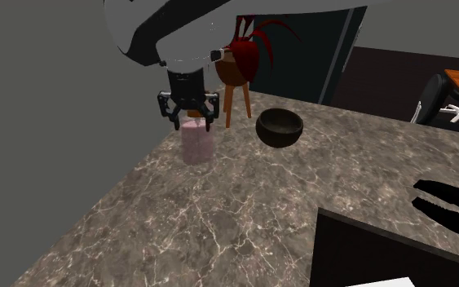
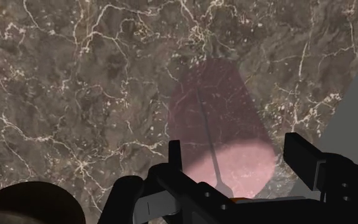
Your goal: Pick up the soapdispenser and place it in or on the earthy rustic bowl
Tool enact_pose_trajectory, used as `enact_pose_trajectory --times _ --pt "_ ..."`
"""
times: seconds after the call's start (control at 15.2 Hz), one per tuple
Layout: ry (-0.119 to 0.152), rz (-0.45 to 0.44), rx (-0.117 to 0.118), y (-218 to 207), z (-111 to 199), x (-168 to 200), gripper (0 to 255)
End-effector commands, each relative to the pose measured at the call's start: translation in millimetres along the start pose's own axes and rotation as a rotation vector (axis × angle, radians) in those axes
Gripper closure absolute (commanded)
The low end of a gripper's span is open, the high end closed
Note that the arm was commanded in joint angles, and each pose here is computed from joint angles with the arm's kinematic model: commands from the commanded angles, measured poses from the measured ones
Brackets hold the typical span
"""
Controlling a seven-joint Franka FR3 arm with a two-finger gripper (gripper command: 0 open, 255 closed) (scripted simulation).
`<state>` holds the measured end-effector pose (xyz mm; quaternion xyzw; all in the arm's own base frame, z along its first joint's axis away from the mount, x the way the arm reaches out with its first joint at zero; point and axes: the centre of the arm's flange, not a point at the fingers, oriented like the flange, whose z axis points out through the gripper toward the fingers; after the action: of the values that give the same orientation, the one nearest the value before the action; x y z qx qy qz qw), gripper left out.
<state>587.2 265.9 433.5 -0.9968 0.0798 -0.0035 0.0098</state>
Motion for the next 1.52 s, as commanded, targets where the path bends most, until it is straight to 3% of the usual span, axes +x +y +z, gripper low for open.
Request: enact_pose_trajectory --times 0.0,0.86,1.45 --pt "0.000 0.000 0.000 0.8 -11.7 0.7 255" --pt "0.000 0.000 0.000 -0.5 -77.5 1.0 255" --pt "0.000 0.000 0.000 102.4 -84.7 60.0 255"
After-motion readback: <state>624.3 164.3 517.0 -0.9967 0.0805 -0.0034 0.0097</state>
